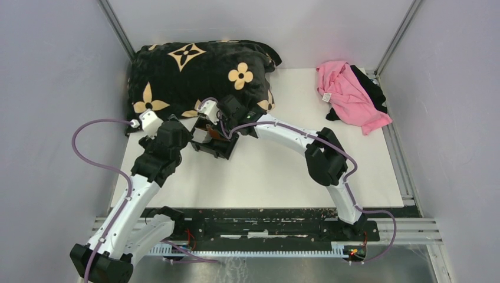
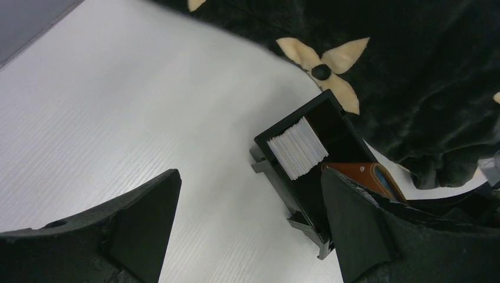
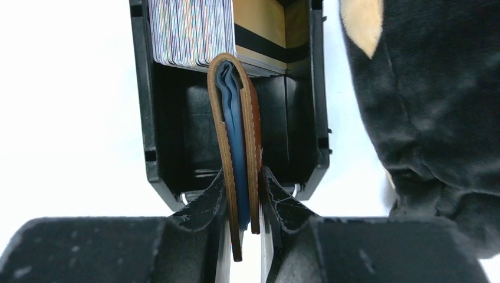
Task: Put the credit cards into the card holder
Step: Pick up the card holder from the storage box, then place the card holder at the center of the board.
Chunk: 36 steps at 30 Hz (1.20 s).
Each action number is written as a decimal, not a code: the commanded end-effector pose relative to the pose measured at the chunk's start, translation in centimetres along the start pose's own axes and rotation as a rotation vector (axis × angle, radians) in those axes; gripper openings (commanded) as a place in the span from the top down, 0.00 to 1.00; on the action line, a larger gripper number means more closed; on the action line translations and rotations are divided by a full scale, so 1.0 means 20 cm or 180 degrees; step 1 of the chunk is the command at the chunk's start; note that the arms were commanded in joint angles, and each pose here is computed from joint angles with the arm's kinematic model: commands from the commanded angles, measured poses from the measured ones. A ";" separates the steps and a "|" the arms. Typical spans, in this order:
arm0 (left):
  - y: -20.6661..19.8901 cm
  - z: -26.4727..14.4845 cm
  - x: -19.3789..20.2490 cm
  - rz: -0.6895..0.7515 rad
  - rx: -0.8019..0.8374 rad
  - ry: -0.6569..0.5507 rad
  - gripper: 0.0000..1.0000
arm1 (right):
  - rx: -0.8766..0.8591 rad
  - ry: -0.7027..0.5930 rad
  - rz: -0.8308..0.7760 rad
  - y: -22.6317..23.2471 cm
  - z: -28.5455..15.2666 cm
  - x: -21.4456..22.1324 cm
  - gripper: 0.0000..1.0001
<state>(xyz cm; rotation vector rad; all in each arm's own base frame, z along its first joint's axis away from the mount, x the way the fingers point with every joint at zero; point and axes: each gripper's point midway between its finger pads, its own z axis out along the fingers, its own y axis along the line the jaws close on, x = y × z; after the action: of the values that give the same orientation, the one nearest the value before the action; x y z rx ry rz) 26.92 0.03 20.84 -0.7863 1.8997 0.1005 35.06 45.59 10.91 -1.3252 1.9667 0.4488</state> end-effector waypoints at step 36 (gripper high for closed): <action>-0.99 -0.21 0.64 0.1656 0.2362 0.0772 0.16 | -0.1479 0.0889 0.3368 -0.01 -0.59 0.62 0.91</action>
<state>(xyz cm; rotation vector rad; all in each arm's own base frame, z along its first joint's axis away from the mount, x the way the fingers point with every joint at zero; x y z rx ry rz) 31.01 -21.22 16.66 0.1179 2.1576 -0.3396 27.83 29.72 10.93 -0.4940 2.8147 1.2369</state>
